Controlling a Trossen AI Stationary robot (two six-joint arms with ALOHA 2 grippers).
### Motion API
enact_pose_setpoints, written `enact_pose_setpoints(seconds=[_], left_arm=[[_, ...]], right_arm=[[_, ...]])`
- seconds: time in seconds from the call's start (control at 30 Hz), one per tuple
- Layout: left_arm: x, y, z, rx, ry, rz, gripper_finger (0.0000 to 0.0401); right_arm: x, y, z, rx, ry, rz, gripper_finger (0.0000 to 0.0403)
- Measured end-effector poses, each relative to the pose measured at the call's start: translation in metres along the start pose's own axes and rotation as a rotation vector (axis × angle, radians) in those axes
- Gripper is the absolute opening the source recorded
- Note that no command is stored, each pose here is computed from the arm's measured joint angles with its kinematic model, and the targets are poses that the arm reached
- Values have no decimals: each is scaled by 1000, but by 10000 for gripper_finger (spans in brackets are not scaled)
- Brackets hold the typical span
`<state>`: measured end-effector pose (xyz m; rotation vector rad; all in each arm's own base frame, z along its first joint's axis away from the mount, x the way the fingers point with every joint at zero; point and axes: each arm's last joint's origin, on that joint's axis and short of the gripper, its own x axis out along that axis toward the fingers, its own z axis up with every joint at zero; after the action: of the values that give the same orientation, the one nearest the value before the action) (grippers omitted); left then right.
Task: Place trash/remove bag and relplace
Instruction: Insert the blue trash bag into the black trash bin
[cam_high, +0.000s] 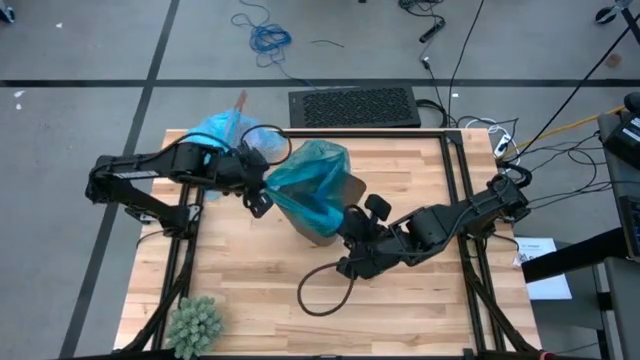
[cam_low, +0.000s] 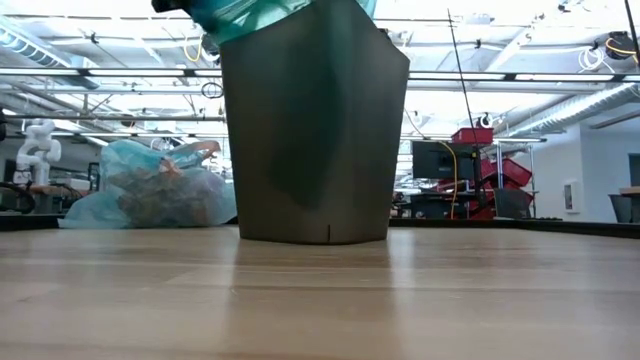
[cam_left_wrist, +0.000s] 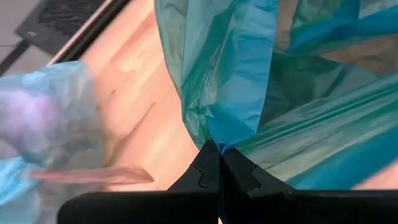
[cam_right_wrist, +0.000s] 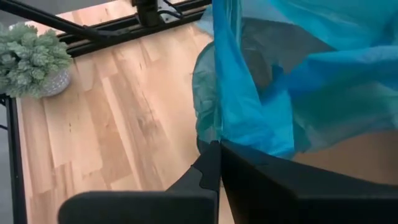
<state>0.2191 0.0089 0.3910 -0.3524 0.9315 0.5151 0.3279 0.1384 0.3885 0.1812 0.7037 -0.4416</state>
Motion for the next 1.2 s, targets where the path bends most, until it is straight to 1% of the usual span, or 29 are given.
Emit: enact_pose_setpoints(seconds=[0.07,0.17,0.27,0.33,0.47,0.63,0.83,0.93,1.07,1.13,1.2], left_arm=[[2,-1,-6,-9,1,20,0],[16,-3,-17,-25,14,18,0],[29,-6,-27,-46,11,-19,0],[32,-7,-28,-76,-9,-61,0],[28,-6,-27,-91,-41,-91,0],[26,-4,-27,-84,-57,-66,0],[39,-5,-32,-90,-64,-44,0],[42,-5,-35,-106,-56,-57,0],[32,-4,-37,-119,-93,-93,0],[25,0,-38,-135,-115,-88,0],[24,3,-40,-138,-118,-51,0]], right_arm=[[2,1,-1,-6,4,-3,0],[9,5,-4,-31,23,-12,0],[17,10,-8,-49,54,-12,0],[17,10,-9,-45,61,-7,0],[13,10,-8,-11,53,2,0],[5,6,-7,28,50,11,0],[18,12,-17,-8,124,-19,0],[19,14,-19,4,122,-22,0],[15,19,-17,24,86,14,0],[13,20,-17,19,83,19,0],[14,20,-19,7,99,10,0]])
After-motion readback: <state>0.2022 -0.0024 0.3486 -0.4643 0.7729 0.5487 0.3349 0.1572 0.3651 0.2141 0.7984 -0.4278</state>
